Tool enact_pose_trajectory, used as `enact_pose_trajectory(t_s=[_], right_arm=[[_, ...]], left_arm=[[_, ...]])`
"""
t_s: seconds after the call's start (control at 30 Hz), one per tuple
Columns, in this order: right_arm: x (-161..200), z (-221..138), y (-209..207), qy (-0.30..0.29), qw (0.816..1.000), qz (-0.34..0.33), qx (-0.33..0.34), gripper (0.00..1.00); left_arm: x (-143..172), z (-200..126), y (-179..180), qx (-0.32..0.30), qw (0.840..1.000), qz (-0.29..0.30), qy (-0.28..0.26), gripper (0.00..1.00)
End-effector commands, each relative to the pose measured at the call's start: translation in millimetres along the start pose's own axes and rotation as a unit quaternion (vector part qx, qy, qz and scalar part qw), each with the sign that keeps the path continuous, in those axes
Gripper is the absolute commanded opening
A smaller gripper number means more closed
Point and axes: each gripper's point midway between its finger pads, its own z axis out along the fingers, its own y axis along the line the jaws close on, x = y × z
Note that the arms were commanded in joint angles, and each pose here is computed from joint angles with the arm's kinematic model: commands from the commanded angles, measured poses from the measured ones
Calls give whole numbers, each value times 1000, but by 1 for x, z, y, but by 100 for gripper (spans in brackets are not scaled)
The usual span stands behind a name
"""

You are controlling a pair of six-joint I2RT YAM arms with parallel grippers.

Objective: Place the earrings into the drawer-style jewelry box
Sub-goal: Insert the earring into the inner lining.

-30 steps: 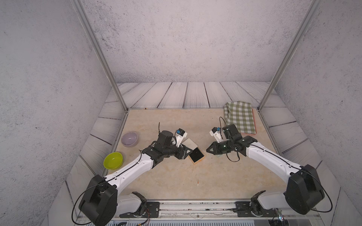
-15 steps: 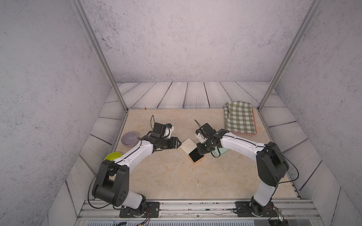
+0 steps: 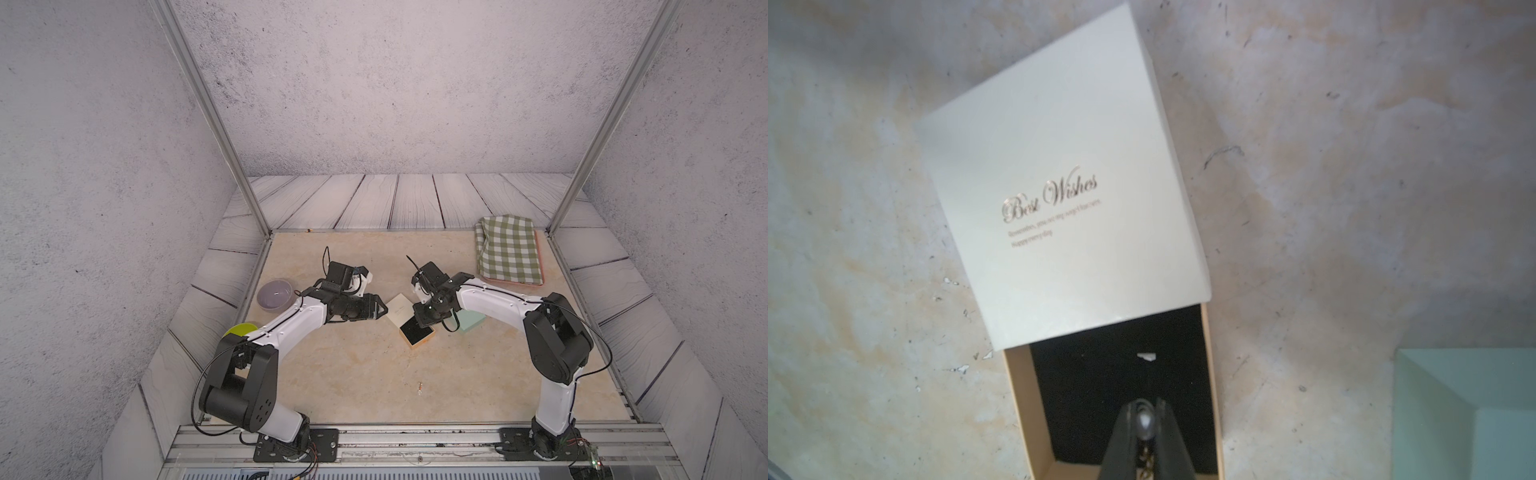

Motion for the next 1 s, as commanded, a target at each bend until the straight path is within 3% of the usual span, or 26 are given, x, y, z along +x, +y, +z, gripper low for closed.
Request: enact_pose_trajectory(t_s=[0.0,0.97], right_arm=[[-6,3,1,-7,1000,-4,0,7],[1,21,-1,9,1000,-3,2,6]], left_arm=[[-3,-2,-3,10,1000,9,-3,60],[0,-2,-7,26,1000,18,-4,60]])
